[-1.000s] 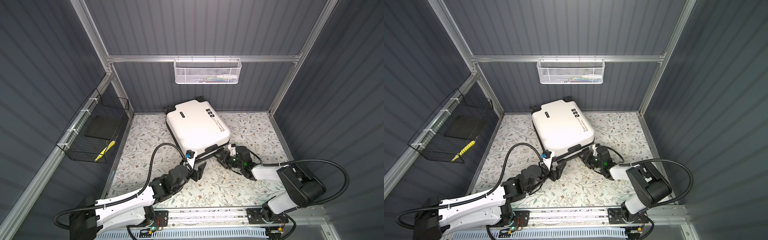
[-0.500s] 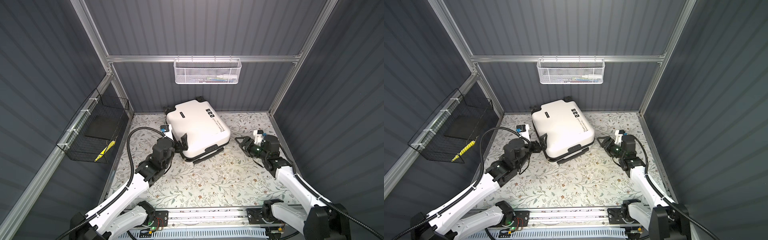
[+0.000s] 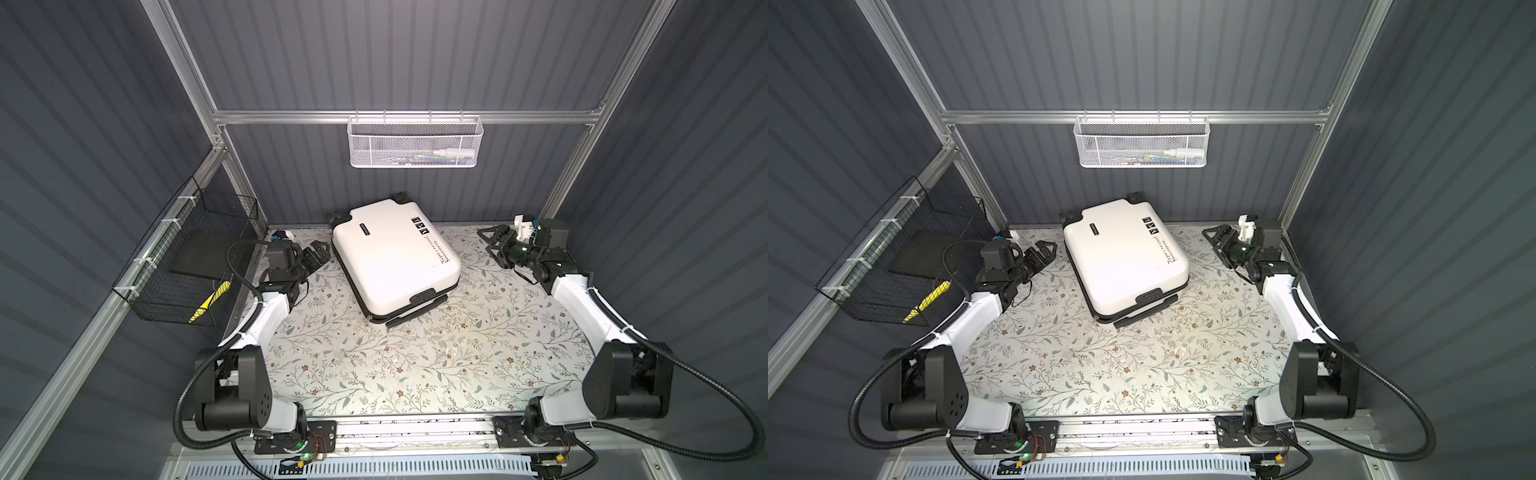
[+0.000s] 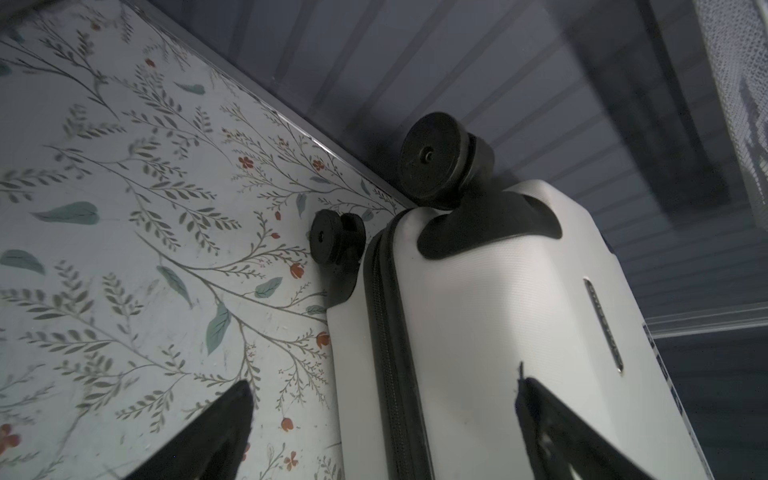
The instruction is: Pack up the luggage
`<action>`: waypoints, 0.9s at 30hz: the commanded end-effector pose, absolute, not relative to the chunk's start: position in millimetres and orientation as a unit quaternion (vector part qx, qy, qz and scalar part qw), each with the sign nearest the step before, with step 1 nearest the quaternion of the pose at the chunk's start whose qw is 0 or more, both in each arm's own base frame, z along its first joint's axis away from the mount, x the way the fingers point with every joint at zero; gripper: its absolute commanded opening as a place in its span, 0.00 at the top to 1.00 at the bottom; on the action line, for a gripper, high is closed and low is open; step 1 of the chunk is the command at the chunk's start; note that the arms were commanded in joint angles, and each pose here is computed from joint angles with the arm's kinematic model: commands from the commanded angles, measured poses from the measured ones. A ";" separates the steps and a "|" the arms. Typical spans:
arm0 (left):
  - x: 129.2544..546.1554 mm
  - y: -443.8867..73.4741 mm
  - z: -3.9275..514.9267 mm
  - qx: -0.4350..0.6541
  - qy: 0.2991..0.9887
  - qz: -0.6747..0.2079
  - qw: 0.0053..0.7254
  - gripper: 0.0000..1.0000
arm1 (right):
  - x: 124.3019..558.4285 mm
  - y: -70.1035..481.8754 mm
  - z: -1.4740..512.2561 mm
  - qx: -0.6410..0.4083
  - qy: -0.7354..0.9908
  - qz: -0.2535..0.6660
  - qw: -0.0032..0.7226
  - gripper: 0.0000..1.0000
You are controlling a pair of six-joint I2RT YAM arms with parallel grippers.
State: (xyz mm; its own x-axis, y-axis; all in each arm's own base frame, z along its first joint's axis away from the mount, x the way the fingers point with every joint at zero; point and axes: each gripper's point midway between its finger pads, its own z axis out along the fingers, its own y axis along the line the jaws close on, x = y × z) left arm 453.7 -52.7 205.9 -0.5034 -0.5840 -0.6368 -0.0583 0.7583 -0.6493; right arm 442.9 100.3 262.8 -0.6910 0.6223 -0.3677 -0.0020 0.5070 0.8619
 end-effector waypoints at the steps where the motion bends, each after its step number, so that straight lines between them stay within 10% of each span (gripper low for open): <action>1: 465.6 -76.4 241.2 -0.158 0.777 -0.373 0.482 0.00 | 455.0 107.7 263.7 0.189 0.792 0.482 0.323 0.21; 12: 470.8 -116.1 234.0 -0.127 0.733 -0.488 0.456 0.00 | 467.9 174.5 242.1 0.153 0.801 0.512 0.270 0.21; 27: 429.2 -199.3 221.4 -0.036 0.765 -0.505 0.398 0.00 | 370.5 212.4 225.2 0.125 0.809 0.510 0.263 0.27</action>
State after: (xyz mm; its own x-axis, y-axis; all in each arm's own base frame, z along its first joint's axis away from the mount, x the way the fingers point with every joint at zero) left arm 456.6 -153.0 207.7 -0.6132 -0.5601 -0.5569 0.2316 0.5466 -0.8047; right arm 403.9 185.8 218.5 -0.7762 0.5385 -0.3280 -0.0227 0.4959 0.8681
